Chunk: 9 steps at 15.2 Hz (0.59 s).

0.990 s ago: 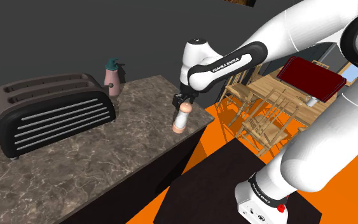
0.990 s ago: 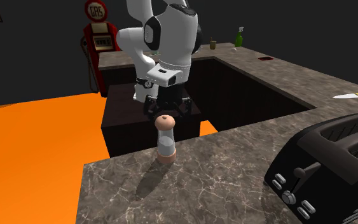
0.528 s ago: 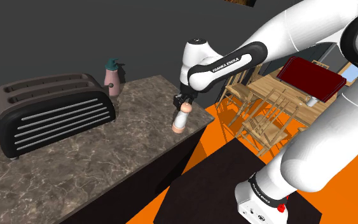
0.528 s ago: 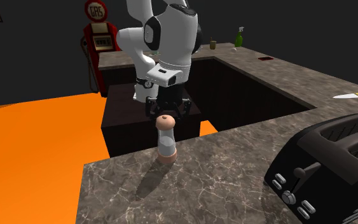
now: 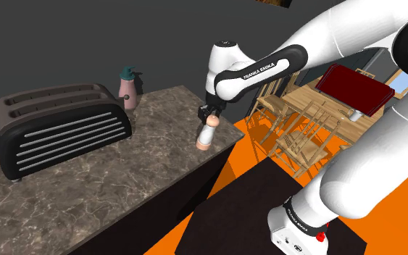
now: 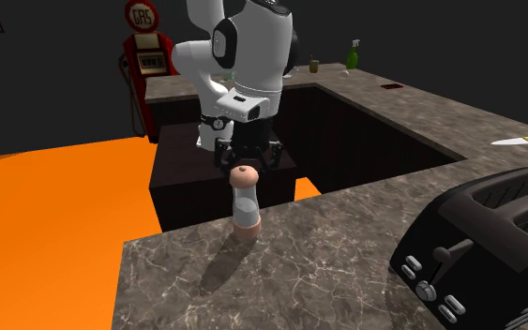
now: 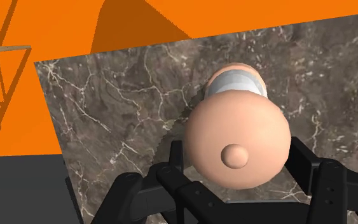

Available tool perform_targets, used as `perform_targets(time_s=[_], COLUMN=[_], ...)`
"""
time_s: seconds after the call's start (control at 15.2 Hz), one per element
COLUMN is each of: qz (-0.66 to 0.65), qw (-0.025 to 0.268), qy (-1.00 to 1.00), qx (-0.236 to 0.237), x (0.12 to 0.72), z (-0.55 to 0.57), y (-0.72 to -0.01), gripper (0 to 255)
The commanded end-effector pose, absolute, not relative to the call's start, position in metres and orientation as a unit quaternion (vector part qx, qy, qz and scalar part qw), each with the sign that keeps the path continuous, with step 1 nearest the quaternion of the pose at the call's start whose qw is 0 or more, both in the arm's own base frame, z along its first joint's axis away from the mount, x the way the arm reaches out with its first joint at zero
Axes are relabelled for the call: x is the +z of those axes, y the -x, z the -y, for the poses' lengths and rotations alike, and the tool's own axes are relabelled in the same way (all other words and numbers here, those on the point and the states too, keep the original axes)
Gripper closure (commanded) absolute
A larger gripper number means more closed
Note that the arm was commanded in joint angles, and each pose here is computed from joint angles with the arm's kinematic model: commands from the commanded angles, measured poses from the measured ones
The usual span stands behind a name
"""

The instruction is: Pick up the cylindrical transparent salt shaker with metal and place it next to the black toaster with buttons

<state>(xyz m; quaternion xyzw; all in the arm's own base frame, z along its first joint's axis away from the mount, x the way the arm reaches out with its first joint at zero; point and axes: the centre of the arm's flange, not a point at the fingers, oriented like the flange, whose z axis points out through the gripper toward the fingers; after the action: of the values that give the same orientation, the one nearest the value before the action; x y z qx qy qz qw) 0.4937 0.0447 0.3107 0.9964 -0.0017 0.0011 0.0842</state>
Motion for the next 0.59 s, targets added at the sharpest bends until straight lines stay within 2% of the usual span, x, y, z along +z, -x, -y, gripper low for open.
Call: perform_targets(time_s=[0.0,0.53], qz=[0.002,0.002], qw=[0.084,0.084], qy=[-0.996,-0.996], qx=[0.001,0.001], x=[0.321,0.363], z=[-0.044,-0.044], y=[-0.493,-0.493], gripper=[255,255])
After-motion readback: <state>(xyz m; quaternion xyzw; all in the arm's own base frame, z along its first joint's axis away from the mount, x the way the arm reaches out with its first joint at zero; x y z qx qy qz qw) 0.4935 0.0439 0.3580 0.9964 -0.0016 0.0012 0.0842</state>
